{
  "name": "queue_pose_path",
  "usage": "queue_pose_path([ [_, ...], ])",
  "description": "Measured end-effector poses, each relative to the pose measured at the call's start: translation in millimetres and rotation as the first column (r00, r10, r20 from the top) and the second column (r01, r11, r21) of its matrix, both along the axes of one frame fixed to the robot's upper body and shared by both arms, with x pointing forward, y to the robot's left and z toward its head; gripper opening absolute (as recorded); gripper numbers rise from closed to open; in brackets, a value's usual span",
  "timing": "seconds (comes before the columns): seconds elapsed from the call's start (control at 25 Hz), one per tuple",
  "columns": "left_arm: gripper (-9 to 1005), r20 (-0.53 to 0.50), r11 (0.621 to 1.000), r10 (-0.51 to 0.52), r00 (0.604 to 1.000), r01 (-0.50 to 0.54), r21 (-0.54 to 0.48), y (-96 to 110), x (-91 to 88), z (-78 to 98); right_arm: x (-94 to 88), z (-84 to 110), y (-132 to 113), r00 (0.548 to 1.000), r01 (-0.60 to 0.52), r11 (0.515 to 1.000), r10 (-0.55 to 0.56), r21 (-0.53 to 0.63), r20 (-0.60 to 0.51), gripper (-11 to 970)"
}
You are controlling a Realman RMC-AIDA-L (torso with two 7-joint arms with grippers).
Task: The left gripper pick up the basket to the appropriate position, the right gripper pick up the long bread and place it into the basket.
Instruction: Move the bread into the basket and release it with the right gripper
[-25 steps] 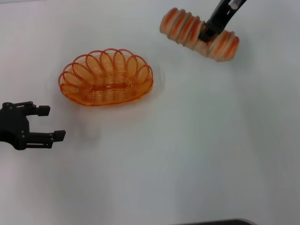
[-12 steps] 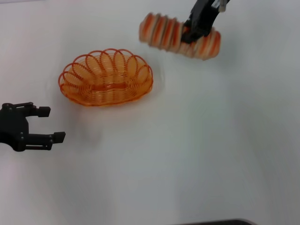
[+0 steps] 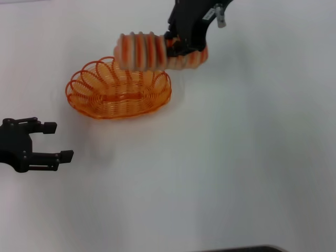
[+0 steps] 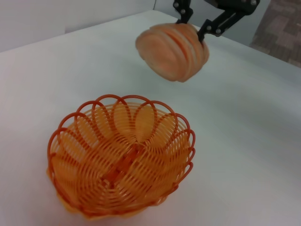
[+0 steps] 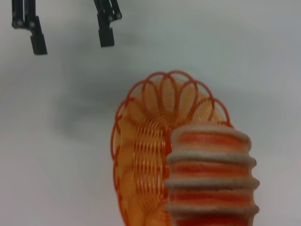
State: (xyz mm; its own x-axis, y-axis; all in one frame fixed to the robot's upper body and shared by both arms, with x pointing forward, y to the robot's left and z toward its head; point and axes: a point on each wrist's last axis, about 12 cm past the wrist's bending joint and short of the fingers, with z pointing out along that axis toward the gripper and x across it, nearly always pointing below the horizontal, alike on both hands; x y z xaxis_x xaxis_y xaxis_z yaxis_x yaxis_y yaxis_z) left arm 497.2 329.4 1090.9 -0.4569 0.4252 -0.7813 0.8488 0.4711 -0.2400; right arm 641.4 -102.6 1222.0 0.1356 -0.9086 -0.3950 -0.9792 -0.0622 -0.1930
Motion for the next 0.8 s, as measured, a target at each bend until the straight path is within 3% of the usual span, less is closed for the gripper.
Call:
queue_pose_path([
  [0.36,874,-0.003,1.000,0.002,1.000,-0.002,-0.002,0.2,-0.3,0.1,2.9,0.2,22.4,0.999,-0.032,0.998,0.030,0.060,0.027,248],
  [0.8,874,0.000,1.000,0.001,1.000,-0.001,-0.001,0.3,-0.2,0.0,6.9,-21.8,45.2,1.000,-0.022,0.998,0.021,0.067,0.004,261],
])
